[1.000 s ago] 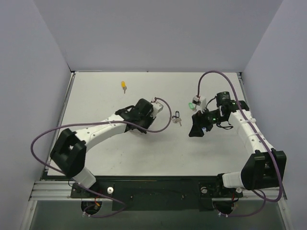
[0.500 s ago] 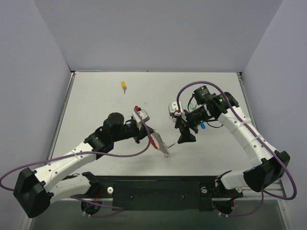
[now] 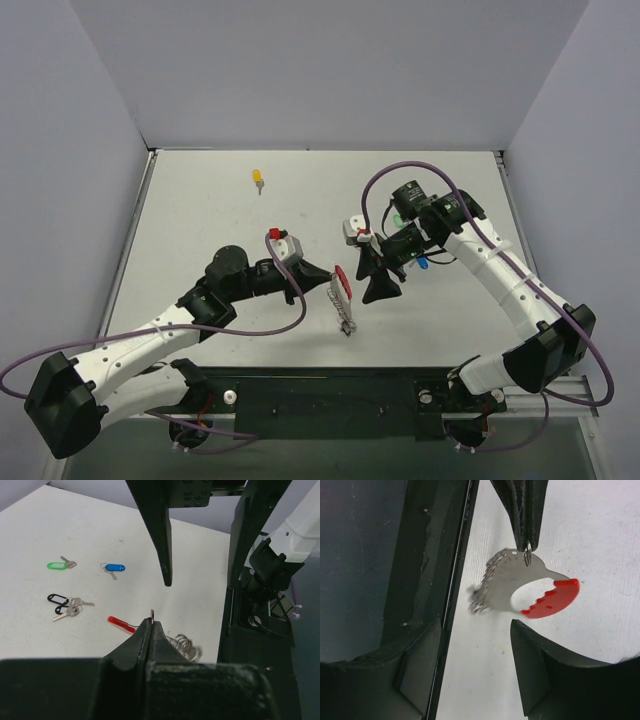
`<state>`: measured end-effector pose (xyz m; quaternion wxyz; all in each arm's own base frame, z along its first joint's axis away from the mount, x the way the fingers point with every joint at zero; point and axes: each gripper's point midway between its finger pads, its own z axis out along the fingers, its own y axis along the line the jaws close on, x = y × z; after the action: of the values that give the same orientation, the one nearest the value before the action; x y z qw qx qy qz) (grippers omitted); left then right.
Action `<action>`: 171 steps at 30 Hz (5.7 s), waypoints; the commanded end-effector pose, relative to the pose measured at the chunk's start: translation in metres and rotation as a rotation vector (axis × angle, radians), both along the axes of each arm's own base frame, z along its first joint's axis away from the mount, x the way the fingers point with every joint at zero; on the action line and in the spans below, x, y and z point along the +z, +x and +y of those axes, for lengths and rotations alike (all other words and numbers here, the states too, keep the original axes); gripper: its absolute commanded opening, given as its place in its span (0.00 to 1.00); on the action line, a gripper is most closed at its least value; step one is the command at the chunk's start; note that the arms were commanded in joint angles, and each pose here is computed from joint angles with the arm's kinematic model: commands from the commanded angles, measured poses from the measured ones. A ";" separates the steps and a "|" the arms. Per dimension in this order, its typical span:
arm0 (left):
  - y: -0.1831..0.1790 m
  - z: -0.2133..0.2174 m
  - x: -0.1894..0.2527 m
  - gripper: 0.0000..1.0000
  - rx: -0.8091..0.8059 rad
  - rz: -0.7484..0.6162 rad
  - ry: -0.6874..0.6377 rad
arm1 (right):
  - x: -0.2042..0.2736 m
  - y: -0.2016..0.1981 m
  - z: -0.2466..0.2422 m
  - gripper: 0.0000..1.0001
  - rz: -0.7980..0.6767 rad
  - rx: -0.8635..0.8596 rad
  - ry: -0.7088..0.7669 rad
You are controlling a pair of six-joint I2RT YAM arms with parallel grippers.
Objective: Put the keys on the keyring
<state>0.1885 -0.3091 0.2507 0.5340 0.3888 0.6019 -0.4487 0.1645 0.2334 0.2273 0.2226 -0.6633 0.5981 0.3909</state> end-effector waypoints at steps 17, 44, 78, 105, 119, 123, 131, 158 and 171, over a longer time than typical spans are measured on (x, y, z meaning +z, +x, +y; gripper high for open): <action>-0.021 -0.030 0.004 0.00 -0.136 0.056 -0.074 | -0.010 0.011 0.013 0.50 -0.040 -0.012 -0.081; -0.023 -0.032 -0.002 0.00 -0.128 0.106 -0.116 | -0.013 -0.008 0.027 0.13 0.027 0.075 -0.045; -0.017 -0.018 -0.011 0.27 -0.044 0.142 -0.124 | -0.016 -0.018 0.019 0.00 0.086 0.111 -0.073; -0.069 -0.022 -0.012 0.42 -0.294 0.074 -0.173 | -0.021 -0.055 0.005 0.00 0.075 0.400 0.046; -0.074 -0.043 -0.023 0.37 -0.311 0.061 -0.115 | -0.024 -0.054 0.000 0.00 0.059 0.424 0.055; -0.068 -0.044 -0.026 0.36 -0.275 0.052 -0.099 | -0.025 -0.054 -0.001 0.00 0.060 0.425 0.051; -0.064 -0.045 -0.022 0.36 -0.248 0.035 -0.103 | -0.026 -0.053 0.000 0.00 0.075 0.417 0.043; -0.063 -0.046 -0.009 0.30 -0.212 0.112 -0.184 | -0.026 -0.051 0.000 0.00 0.098 0.390 0.037; -0.054 -0.046 -0.014 0.29 -0.143 0.157 -0.175 | -0.024 -0.043 0.002 0.00 0.112 0.333 0.034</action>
<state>0.1291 -0.3522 0.2153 0.4593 0.3597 0.5866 -0.5618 0.1358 0.2377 0.1937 0.1561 -0.7611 0.4613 0.4284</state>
